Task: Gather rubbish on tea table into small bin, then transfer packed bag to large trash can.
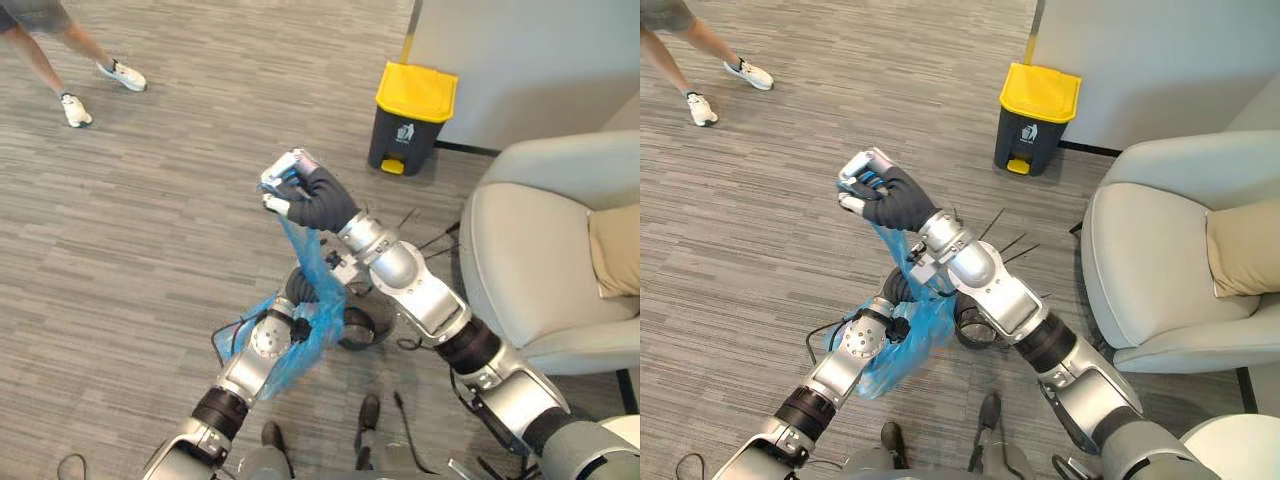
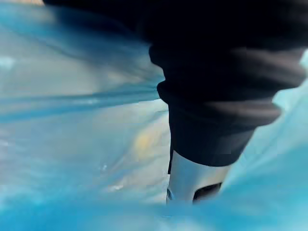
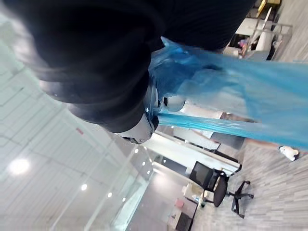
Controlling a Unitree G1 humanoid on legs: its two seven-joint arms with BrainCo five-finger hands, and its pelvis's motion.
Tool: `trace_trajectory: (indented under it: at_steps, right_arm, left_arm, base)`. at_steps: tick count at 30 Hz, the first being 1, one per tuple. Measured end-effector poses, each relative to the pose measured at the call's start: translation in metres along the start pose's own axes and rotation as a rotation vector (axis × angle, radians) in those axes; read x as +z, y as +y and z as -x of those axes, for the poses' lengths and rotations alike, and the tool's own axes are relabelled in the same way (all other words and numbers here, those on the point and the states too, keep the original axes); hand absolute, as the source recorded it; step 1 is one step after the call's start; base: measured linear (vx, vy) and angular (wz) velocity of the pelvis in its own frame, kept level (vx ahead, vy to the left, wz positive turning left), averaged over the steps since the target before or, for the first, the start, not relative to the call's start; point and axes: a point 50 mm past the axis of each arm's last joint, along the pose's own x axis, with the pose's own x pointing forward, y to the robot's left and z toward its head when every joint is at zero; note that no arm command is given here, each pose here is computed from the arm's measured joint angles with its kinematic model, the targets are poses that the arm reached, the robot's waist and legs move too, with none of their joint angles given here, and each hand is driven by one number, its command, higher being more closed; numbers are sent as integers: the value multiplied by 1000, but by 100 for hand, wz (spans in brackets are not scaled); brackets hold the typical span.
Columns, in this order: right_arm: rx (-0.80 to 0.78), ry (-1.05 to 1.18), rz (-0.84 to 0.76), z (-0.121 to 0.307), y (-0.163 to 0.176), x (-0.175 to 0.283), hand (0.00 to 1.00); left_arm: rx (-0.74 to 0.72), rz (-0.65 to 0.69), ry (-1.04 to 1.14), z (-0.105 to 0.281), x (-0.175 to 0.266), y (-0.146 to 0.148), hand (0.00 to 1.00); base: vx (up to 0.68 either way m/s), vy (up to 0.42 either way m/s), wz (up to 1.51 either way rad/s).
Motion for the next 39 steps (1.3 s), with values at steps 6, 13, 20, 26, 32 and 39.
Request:
trace_trajectory:
  at_steps: [6, 13, 20, 26, 32, 39]
  right_arm:
    - [72, -12, -46, -24, 27, 2, 100]
    - [55, -18, -38, -24, 27, 3, 0]
    - [-61, 24, 10, 10, 21, -9, 0]
    - [-286, 281, 258, 97, -24, -40, 0]
    - [-421, 684, 423, 212, -53, -59, 0]
    - [-519, 1170, 285, 335, -35, -79, 0]
  left_arm:
    - [7, -38, -47, -16, 15, 3, 100]
    - [45, 123, -90, -15, 31, -3, 100]
    - [185, 294, 5, 7, 10, 5, 100]
    - [350, 364, 211, 51, -41, 23, 100]
    - [479, 378, 358, 98, -78, 47, 100]
    - [472, 355, 565, 150, -117, 47, 100]
  base:
    - [-5, 0, 2]
    - [0, 0, 0]
    - [8, 20, -2]
    - [50, 14, -14]
    - [35, 8, -8]
    - [-13, 9, 5]
